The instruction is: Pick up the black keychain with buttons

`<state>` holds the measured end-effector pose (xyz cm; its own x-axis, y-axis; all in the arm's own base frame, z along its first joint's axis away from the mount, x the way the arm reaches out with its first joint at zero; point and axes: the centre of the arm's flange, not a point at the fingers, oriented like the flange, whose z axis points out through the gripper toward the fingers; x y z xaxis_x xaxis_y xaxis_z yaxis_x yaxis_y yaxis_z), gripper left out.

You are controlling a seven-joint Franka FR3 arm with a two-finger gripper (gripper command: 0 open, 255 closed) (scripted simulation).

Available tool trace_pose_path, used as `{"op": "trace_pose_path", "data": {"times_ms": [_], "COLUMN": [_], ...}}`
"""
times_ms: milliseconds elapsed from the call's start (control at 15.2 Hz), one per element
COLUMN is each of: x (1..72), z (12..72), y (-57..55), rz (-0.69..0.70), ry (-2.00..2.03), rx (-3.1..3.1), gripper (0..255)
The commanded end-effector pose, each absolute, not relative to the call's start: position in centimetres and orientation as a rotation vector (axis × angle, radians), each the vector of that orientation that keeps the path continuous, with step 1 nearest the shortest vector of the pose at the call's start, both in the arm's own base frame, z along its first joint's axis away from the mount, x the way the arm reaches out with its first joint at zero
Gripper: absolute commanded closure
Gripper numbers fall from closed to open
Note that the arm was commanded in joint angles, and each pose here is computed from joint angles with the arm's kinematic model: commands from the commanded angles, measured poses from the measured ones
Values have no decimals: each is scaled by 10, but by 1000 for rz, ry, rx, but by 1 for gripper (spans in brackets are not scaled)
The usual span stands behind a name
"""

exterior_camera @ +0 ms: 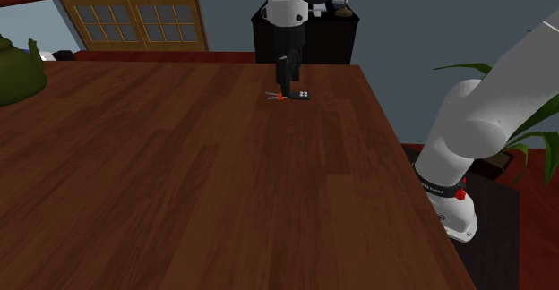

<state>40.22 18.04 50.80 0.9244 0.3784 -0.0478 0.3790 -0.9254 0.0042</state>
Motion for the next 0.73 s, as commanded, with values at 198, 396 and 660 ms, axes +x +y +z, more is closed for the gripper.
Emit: {"op": "trace_pose_path", "data": {"times_ms": [198,396,660], "x": [403,403,404], "z": [488,488,488], "y": [181,180,182], "rz": [-72,-72,-72], "ry": [605,605,605], "rx": [3068,3068,3068], "gripper": [0,255,255]}}
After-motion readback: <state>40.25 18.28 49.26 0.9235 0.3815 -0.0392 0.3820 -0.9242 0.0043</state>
